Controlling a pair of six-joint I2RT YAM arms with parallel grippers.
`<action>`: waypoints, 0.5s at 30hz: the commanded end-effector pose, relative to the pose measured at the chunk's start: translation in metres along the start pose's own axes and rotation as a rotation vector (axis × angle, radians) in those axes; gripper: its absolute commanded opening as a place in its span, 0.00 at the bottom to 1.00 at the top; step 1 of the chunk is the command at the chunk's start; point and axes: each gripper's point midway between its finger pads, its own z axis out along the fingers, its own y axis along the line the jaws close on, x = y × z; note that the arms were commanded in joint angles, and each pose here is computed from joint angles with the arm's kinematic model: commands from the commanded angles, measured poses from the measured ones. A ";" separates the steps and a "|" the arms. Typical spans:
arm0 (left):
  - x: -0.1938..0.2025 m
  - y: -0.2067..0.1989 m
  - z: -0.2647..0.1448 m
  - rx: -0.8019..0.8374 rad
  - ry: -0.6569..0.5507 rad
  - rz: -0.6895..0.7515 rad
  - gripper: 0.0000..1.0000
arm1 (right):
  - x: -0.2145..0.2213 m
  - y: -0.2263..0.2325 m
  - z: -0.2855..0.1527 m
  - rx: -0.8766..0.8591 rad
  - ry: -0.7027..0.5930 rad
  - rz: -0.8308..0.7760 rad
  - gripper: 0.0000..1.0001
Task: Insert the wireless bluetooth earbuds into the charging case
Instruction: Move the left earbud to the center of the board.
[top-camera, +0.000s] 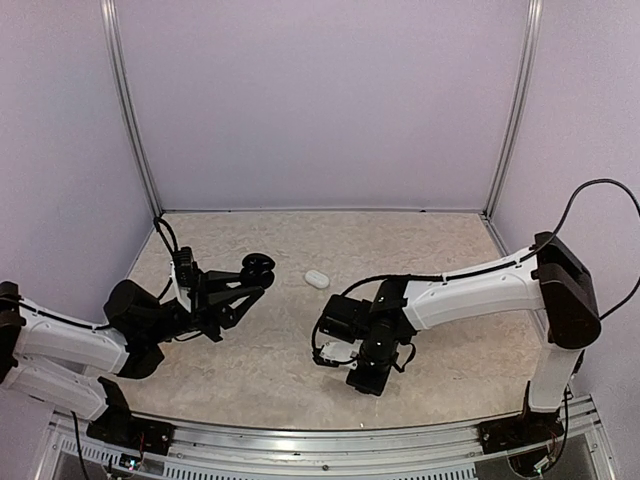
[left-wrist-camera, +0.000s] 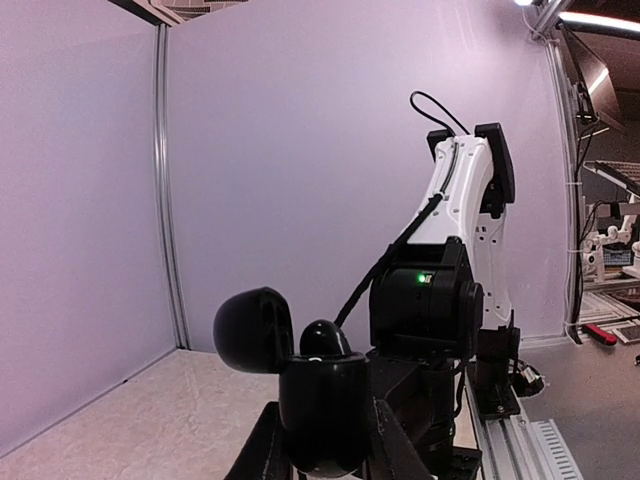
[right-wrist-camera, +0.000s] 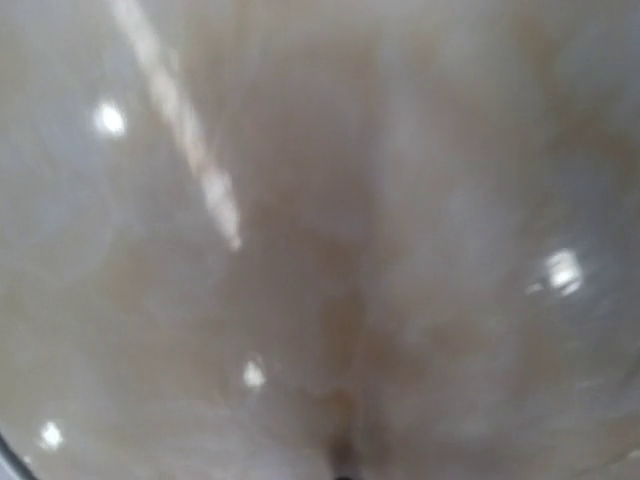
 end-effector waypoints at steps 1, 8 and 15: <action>-0.004 0.004 0.000 -0.006 -0.018 0.012 0.06 | 0.020 0.010 0.006 -0.009 0.133 0.003 0.07; 0.000 0.007 -0.005 -0.011 -0.021 -0.004 0.06 | 0.025 0.011 0.011 0.027 0.216 -0.014 0.20; 0.002 0.007 -0.007 -0.011 -0.019 -0.010 0.06 | 0.022 0.009 0.011 0.089 0.278 -0.045 0.23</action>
